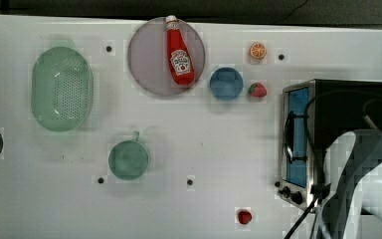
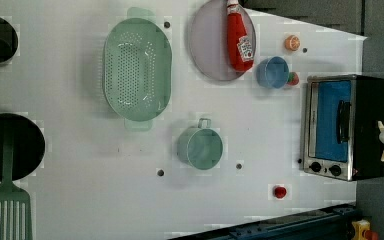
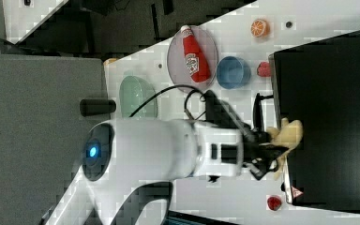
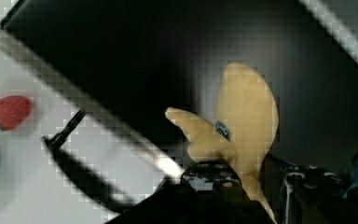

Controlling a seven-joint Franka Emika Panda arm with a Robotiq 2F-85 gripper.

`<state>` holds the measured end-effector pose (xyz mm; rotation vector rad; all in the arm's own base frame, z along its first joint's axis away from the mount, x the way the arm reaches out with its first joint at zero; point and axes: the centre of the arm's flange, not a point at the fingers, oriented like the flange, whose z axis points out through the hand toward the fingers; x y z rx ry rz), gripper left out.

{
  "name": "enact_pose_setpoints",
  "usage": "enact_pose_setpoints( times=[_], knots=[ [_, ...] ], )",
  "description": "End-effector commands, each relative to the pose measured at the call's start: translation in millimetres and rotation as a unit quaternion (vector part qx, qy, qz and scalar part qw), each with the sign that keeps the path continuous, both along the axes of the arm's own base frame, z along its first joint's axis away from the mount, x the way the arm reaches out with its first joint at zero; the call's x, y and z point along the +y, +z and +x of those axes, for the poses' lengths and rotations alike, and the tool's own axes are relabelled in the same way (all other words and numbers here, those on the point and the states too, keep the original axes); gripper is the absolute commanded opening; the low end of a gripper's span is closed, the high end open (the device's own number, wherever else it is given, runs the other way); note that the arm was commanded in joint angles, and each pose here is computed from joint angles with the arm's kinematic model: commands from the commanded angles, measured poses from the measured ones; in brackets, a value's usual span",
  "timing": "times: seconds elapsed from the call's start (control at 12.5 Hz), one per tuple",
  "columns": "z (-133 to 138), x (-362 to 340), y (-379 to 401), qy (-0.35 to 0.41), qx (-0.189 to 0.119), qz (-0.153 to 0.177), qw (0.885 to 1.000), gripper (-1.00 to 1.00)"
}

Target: Pick banana from table and place on oven.

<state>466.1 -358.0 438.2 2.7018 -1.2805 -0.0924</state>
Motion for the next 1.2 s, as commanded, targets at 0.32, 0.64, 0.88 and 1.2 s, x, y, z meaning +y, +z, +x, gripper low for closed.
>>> enact_pose_setpoints(
  times=[0.32, 0.64, 0.88, 1.2],
  knots=[
    [26.2, -10.3, -21.7, 0.071, -0.037, 0.024, 0.996, -0.48],
    [28.9, -12.2, -20.8, 0.106, -0.045, 0.015, 0.993, 0.27],
    [26.2, -11.4, -16.5, 0.105, -0.044, 0.018, 0.993, 0.93],
    [17.3, 10.7, 66.8, 0.124, -0.070, 0.037, 0.989, 1.00]
  ],
)
